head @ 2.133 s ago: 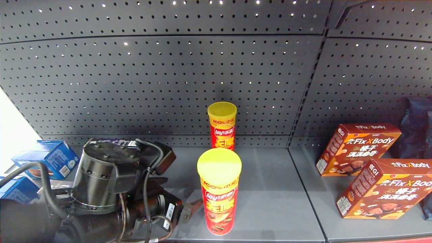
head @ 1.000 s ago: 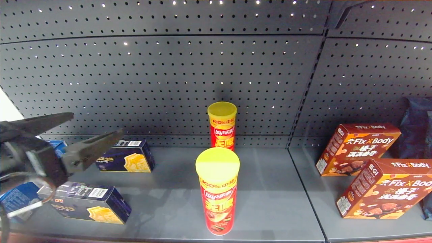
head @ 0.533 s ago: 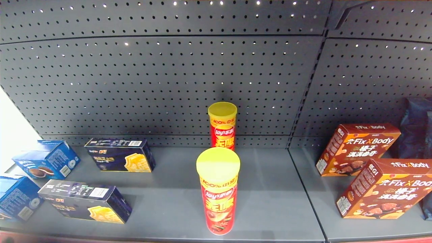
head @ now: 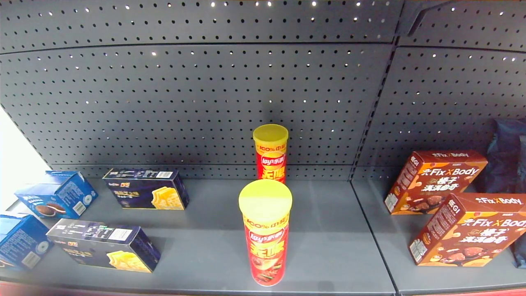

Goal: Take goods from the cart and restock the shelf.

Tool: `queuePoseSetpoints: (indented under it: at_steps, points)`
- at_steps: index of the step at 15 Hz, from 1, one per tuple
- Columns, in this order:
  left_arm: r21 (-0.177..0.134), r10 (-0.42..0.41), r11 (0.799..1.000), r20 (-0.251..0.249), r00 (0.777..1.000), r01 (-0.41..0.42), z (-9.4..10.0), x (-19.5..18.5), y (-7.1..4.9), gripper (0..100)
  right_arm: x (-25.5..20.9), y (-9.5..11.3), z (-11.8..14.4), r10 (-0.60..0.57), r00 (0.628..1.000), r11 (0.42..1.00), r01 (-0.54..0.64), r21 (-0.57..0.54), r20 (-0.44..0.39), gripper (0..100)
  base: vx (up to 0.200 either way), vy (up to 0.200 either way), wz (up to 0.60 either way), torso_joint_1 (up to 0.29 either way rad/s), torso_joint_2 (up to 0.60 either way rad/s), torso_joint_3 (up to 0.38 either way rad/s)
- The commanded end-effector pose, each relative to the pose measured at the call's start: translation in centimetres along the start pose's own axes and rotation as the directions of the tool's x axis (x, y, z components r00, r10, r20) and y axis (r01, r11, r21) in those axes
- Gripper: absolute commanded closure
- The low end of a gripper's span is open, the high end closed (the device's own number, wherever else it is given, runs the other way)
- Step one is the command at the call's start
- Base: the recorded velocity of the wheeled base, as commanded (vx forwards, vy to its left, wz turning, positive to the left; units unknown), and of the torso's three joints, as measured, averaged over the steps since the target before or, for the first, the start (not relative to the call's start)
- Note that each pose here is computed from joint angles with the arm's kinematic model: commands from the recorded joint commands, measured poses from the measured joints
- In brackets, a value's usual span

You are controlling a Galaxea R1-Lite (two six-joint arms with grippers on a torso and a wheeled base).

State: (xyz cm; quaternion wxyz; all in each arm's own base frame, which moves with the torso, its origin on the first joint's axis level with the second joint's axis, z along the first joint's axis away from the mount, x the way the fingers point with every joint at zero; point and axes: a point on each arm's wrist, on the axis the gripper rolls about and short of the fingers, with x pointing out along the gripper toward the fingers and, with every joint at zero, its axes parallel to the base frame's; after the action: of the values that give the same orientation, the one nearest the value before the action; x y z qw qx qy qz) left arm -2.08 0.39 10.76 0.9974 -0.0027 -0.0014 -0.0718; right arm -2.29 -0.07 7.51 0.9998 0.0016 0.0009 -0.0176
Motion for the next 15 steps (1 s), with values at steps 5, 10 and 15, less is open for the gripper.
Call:
queuePoseSetpoints:
  at_steps: [5,10,15]
  points:
    - [0.004,0.018,1.0,-0.09,0.996,-0.018,-2.9,0.6,0.0,0,0.0,0.0,0.0,0.0,1.0,1.0,0.0,0.0,-0.001,0,0.0,0.0,0.0,0.0,0.0,0.0]
    - [0.003,-0.06,0.998,-0.105,0.993,0.06,-3.0,0.6,0.0,0,0.0,0.0,0.0,0.0,1.0,1.0,0.0,0.0,-0.001,0,0.0,0.0,0.0,0.0,0.0,0.0]
    - [0.002,0.006,1.0,-0.103,0.995,-0.006,-3.0,0.6,0.1,0,0.0,0.0,0.0,0.0,1.0,1.0,0.0,0.0,-0.001,0,0.0,0.0,0.0,0.0,0.0,0.0]
